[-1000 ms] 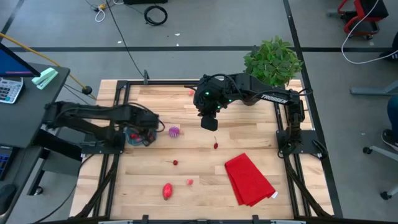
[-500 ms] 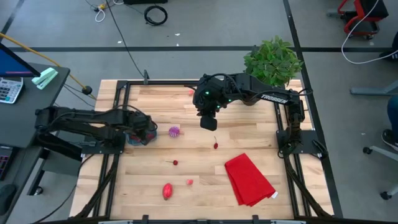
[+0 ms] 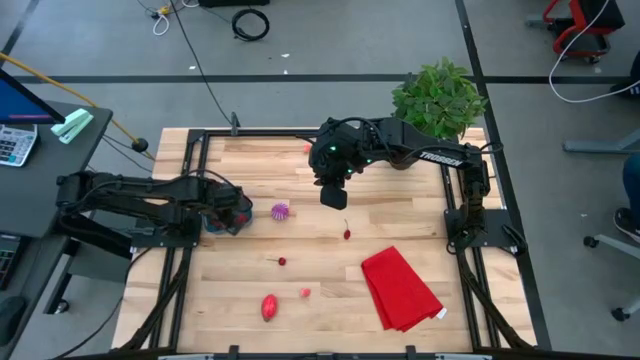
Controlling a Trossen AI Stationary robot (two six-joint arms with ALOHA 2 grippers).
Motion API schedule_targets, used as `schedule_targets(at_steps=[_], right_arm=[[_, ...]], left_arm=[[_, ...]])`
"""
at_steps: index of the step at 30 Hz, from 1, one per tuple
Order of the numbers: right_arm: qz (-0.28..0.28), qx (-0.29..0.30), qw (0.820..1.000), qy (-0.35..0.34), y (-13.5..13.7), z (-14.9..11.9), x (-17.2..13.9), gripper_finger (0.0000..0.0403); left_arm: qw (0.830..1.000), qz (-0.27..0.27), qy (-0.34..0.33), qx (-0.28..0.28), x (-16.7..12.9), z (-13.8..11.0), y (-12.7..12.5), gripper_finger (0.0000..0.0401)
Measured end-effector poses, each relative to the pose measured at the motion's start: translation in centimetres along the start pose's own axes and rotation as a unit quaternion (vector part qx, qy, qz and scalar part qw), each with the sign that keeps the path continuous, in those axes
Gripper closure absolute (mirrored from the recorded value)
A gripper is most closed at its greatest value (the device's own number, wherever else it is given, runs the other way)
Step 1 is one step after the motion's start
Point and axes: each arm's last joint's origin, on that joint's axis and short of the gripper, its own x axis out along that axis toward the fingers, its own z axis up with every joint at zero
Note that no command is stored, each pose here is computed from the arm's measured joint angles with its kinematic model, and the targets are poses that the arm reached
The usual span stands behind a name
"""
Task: Pick and placing Produce into tupperware
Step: Put the top left red cherry into the blue bin, then put the red dragonfruit into the blue bin
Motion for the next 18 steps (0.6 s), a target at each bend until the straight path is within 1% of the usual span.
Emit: schedule_targets(at_steps=[5, 8, 11, 14, 16, 18], right_arm=[[0.000, 0.000, 1.000, -0.001, 0.0, 0.0, 0.0, 0.0306], [0.000, 0.000, 1.000, -0.001, 0.0, 0.0, 0.0, 0.0306], [0.000, -0.001, 1.000, -0.001, 0.0, 0.0, 0.0, 0.0306], [0.000, -0.005, 1.000, -0.001, 0.0, 0.0, 0.0, 0.0306], [0.000, -0.005, 1.000, -0.001, 0.0, 0.0, 0.0, 0.0306], [0.000, -0.005, 1.000, -0.001, 0.0, 0.0, 0.0, 0.0306]], left_arm=[[0.999, -0.036, 0.033, -0.002, -0.2, -0.1, -0.3, 0.0273], [0.998, -0.065, 0.027, 0.000, -1.4, 0.5, -1.0, 0.0258], [0.996, -0.088, 0.003, 0.007, -3.1, 1.4, -1.8, 0.0257], [0.993, -0.114, -0.026, 0.008, -5.5, 2.4, -2.6, 0.0268], [0.990, -0.134, -0.034, -0.013, -7.2, 2.9, -3.0, 0.0276], [0.984, -0.169, -0.034, -0.036, -8.9, 3.2, -3.6, 0.0282]])
